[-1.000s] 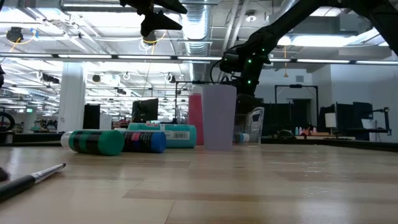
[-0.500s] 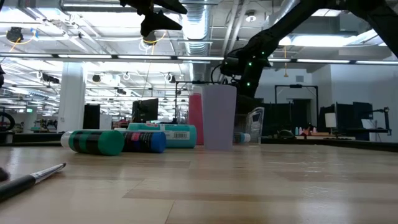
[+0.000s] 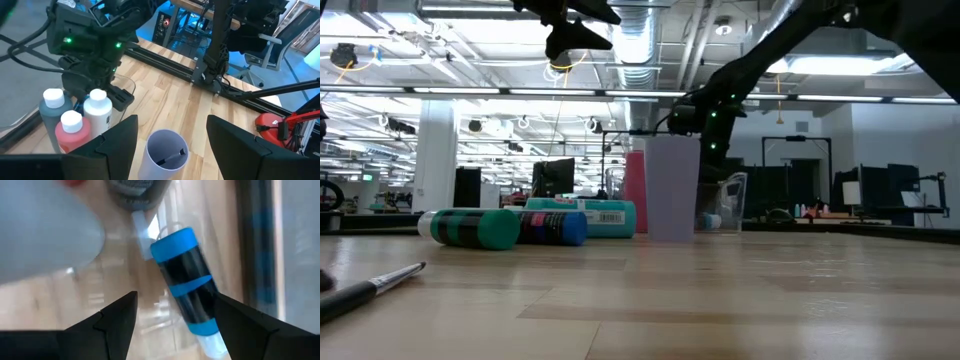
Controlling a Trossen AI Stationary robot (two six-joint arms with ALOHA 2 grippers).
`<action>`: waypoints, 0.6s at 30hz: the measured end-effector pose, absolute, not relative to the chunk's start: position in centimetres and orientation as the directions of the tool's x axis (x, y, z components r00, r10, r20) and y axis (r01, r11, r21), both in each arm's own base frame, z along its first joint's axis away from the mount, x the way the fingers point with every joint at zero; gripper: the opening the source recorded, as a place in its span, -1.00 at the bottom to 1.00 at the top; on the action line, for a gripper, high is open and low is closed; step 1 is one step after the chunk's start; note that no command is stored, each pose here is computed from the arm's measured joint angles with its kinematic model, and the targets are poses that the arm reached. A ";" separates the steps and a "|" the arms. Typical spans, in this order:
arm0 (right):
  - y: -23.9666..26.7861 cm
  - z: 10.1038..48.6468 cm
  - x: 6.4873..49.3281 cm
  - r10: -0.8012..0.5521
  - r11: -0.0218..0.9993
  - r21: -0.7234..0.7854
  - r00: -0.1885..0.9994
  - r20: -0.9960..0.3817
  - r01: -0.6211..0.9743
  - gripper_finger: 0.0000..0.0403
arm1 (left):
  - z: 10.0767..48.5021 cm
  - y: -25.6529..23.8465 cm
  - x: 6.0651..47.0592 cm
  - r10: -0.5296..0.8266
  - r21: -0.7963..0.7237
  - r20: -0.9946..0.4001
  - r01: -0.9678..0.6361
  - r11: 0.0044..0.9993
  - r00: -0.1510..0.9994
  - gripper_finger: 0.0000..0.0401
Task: Pick & Place Paint Supplies
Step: Adjust the blue paint bottle in the transparent bin
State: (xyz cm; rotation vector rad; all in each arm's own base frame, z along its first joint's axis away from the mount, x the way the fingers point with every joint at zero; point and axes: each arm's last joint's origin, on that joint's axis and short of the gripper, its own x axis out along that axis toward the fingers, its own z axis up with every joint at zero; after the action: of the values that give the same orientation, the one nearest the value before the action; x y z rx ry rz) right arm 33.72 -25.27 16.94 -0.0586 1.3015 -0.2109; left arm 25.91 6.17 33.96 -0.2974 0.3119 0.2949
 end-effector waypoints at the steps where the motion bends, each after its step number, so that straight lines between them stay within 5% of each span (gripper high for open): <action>1: -25.5 16.9 34.0 -0.193 0.979 -0.167 0.253 -0.948 0.121 0.24 | 34.0 6.2 25.9 0.237 -0.239 -0.341 -0.328 0.914 0.910 0.15; 18: -26.4 17.1 33.2 -0.151 0.980 -0.121 0.189 -0.970 0.161 0.24 | 33.9 6.3 25.9 0.245 -0.238 -0.342 -0.336 0.911 0.907 0.15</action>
State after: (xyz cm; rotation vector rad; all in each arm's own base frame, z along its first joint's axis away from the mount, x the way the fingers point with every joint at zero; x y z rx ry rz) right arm 33.20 -26.39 17.06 0.0082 1.3636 -0.2191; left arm 25.88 6.28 33.95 -0.2982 0.3116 0.3044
